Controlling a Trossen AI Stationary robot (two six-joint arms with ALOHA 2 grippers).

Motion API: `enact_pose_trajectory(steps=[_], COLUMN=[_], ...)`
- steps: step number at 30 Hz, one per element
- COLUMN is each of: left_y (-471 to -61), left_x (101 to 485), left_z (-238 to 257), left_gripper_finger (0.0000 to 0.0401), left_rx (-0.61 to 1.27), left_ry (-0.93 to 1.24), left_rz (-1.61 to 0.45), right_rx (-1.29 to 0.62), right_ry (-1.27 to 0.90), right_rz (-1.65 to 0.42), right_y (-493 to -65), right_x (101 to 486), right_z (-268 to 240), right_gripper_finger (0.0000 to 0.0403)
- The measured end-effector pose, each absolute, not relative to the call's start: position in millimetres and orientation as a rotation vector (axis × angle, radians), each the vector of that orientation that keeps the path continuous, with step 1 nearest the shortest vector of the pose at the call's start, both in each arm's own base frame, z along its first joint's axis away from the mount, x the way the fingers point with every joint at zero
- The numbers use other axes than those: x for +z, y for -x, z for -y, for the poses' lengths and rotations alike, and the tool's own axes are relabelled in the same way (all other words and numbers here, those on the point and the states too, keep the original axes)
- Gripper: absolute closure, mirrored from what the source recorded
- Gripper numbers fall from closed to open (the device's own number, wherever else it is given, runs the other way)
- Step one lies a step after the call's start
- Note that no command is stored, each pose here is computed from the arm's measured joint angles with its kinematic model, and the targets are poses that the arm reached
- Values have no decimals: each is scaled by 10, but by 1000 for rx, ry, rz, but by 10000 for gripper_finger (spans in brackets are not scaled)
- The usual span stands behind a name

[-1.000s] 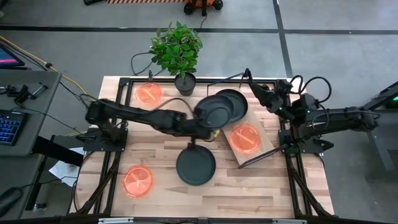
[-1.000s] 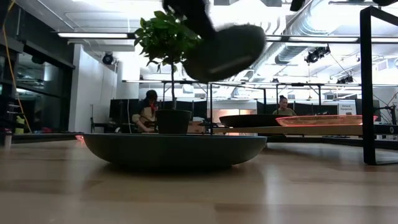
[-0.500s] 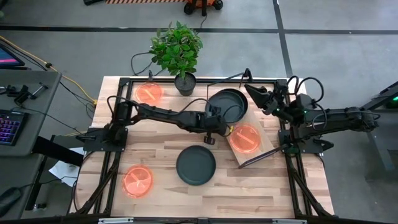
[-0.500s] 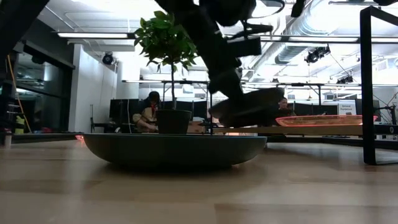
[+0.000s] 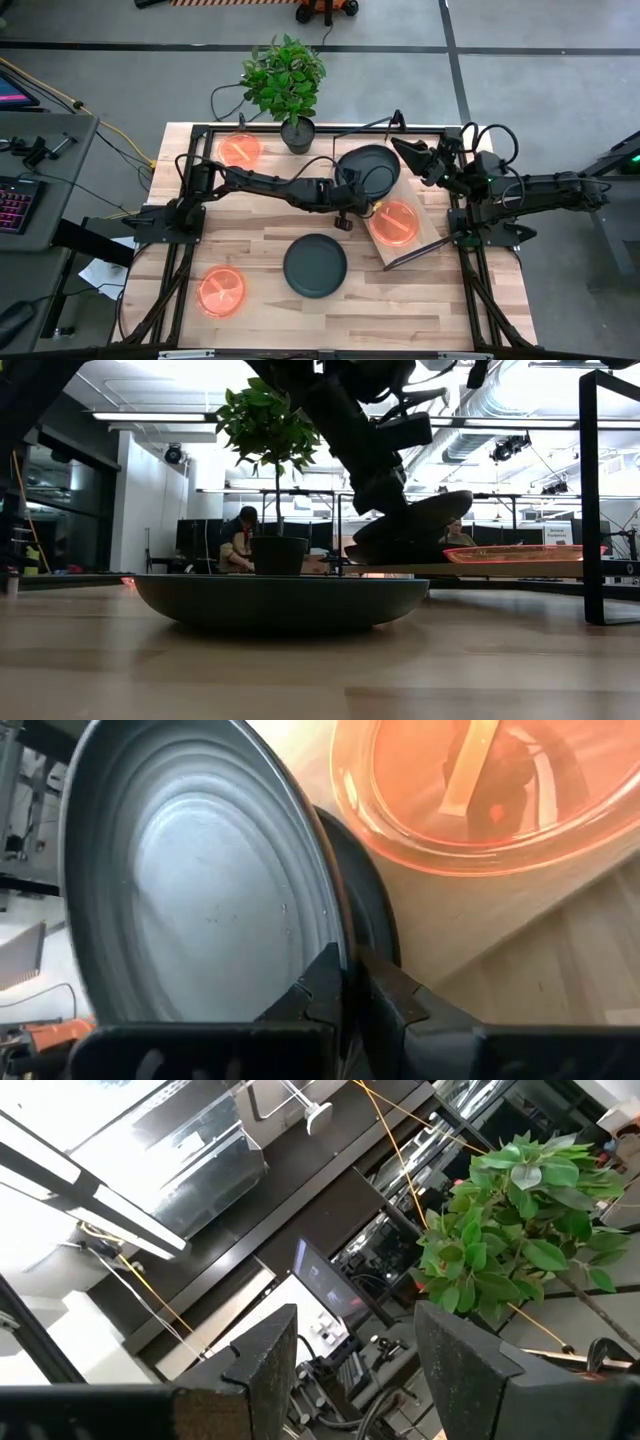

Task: Place and stack plates onto a shelf
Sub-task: Stack the left black plate on top of the black plate on the shelf

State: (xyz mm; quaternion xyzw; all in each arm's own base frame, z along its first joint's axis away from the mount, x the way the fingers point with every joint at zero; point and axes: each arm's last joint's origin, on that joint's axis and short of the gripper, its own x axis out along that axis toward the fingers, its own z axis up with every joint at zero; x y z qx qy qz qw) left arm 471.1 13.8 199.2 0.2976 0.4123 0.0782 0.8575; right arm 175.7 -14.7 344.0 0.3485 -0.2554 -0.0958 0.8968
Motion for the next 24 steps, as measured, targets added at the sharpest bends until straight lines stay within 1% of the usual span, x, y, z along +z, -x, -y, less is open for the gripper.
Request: enact_pose_trajectory(steps=[6,11,17,20,24], left_y=[-4711,-4700,-4651,-4600,-4548], left_x=[1992,1986,2036,2103,2230], left_z=[-152,-171,-184,-178,-154], left_gripper_finger=[363,324,277,260,251], left_rx=[164,182,262,264,210], left_ry=[-616,-598,-631,-588,-488], left_rz=[-864,-877,-914,-924,-895], right_rx=[-199,-199,-197,-197,-201], right_ry=[-720,-720,-726,-726,-719], right_rz=[529,529,530,529,521], right_y=[-1757,-1757,-1757,-1757,-1759], right_x=[3440,3440,3440,3439,3433], right_z=[147,147,147,147,147], right_gripper_finger=[217,217,217,217,217])
